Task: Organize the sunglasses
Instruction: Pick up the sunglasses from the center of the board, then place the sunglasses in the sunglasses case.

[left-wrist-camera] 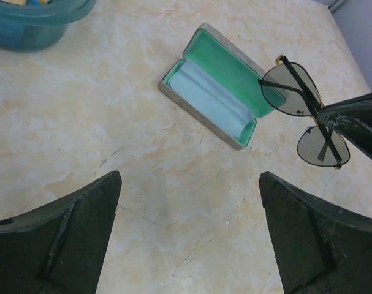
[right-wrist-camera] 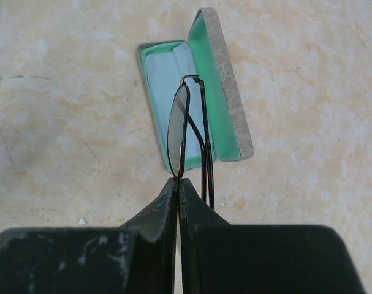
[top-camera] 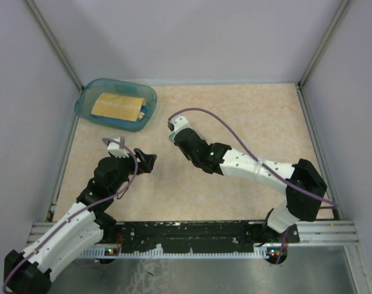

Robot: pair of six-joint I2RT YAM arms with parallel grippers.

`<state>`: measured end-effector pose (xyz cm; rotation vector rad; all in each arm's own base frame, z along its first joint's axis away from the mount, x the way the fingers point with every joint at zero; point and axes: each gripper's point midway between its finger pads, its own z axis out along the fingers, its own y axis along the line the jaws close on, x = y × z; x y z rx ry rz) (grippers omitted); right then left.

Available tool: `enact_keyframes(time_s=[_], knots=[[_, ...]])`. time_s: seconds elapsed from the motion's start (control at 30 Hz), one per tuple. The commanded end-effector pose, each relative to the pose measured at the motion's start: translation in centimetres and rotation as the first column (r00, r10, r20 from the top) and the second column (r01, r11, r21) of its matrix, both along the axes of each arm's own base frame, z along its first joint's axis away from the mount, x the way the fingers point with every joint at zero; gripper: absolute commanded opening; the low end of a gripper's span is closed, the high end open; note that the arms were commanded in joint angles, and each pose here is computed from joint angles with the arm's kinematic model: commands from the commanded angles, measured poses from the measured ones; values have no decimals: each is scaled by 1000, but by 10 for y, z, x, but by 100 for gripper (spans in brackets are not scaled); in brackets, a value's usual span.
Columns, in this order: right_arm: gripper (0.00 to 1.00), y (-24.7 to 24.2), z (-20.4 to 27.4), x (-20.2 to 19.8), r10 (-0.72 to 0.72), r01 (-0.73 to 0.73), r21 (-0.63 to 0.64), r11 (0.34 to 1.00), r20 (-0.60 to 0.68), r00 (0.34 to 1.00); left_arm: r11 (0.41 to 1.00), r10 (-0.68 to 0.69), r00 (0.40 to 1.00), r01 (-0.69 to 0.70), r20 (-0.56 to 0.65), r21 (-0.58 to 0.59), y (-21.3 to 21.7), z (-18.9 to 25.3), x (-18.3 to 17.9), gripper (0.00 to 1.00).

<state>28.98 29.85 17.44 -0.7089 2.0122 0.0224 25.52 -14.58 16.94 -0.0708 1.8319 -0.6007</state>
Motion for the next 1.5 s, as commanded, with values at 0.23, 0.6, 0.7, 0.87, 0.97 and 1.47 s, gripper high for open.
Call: enact_keyframes(time_s=[0.23, 0.6, 0.7, 0.87, 0.97, 1.47], knots=[[0, 32, 17, 40, 73, -75, 49, 996, 40, 997, 999, 13, 999, -12, 37, -32, 2, 4, 0, 100], [0, 44, -10, 66, 123, -123, 39, 992, 0, 992, 998, 37, 996, -32, 80, -58, 9, 11, -4, 100], [0, 44, -16, 72, 130, -130, 35, 991, -6, 991, 998, 38, 996, -33, 80, -58, 9, 11, -4, 100], [0, 42, -19, 78, 142, -142, 29, 990, 5, 990, 998, 35, 996, -30, 78, -59, 8, 10, -3, 100], [0, 40, -21, 81, 146, -146, 31, 989, 6, 989, 998, 35, 996, -31, 78, -59, 8, 10, -3, 100], [0, 36, -43, 90, 170, -169, 18, 985, -49, 984, 998, 41, 996, -37, 78, -56, 8, 9, 0, 100]])
